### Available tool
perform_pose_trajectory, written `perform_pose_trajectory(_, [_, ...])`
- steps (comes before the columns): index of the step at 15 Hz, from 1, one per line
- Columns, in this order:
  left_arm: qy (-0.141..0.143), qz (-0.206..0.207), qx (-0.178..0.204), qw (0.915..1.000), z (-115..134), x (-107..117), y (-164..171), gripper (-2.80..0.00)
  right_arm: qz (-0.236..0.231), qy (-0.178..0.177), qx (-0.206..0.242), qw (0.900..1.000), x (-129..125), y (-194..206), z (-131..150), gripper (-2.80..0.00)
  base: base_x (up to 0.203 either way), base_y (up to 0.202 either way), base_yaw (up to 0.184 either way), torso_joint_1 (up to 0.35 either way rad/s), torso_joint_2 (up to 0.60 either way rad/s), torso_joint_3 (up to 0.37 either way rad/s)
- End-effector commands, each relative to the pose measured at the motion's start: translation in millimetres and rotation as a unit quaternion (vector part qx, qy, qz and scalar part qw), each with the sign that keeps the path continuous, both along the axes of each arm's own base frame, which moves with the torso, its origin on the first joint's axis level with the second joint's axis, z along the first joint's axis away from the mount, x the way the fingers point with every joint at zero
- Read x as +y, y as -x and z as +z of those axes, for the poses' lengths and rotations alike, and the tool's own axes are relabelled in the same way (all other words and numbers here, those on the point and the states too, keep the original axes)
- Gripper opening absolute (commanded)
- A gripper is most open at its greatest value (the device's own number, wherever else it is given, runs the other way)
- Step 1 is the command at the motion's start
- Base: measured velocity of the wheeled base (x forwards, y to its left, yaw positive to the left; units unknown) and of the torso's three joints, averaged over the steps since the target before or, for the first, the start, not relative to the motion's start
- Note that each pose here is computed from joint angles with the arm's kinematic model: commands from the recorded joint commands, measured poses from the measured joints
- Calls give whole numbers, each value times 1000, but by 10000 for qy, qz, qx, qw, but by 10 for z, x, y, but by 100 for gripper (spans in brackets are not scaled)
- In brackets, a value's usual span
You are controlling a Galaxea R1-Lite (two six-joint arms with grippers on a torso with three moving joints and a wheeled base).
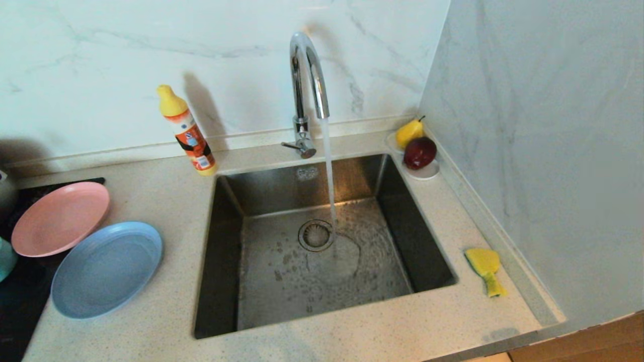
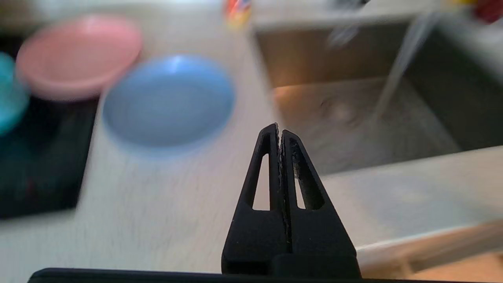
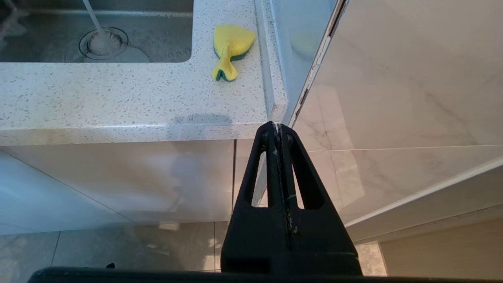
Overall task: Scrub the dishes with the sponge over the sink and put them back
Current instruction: Turn off the faucet
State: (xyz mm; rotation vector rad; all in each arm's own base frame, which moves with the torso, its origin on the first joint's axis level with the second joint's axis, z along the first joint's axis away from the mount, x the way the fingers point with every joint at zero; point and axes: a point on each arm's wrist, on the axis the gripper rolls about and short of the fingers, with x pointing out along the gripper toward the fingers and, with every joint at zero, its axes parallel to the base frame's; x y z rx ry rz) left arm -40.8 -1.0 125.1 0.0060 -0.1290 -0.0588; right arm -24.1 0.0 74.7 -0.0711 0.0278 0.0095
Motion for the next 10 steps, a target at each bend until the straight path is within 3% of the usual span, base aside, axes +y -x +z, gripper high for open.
perform_pose_trajectory(1, [24, -360, 22, 9993, 568, -15, 98, -280, 4, 5, -2, 10000, 0, 1, 0, -280, 0, 0, 0, 0, 0, 0])
perform_pose_trajectory(4, [359, -867, 797, 9924, 1319, -39, -353, -280, 4, 5, -2, 10000, 0, 1, 0, -280, 0, 0, 0, 0, 0, 0])
perform_pose_trajectory(6, [601, -1403, 1368, 9788, 1606, -67, -882, -280, 4, 5, -2, 10000, 0, 1, 0, -280, 0, 0, 0, 0, 0, 0])
perform_pose_trajectory(8, [847, -2026, 1900, 9569, 1667, -110, -1489, -280, 4, 5, -2, 10000, 0, 1, 0, -280, 0, 0, 0, 0, 0, 0])
perform_pose_trajectory(10, [1019, -2490, 2328, 9346, 1556, -180, -2131, -280, 4, 5, -2, 10000, 0, 1, 0, -280, 0, 0, 0, 0, 0, 0])
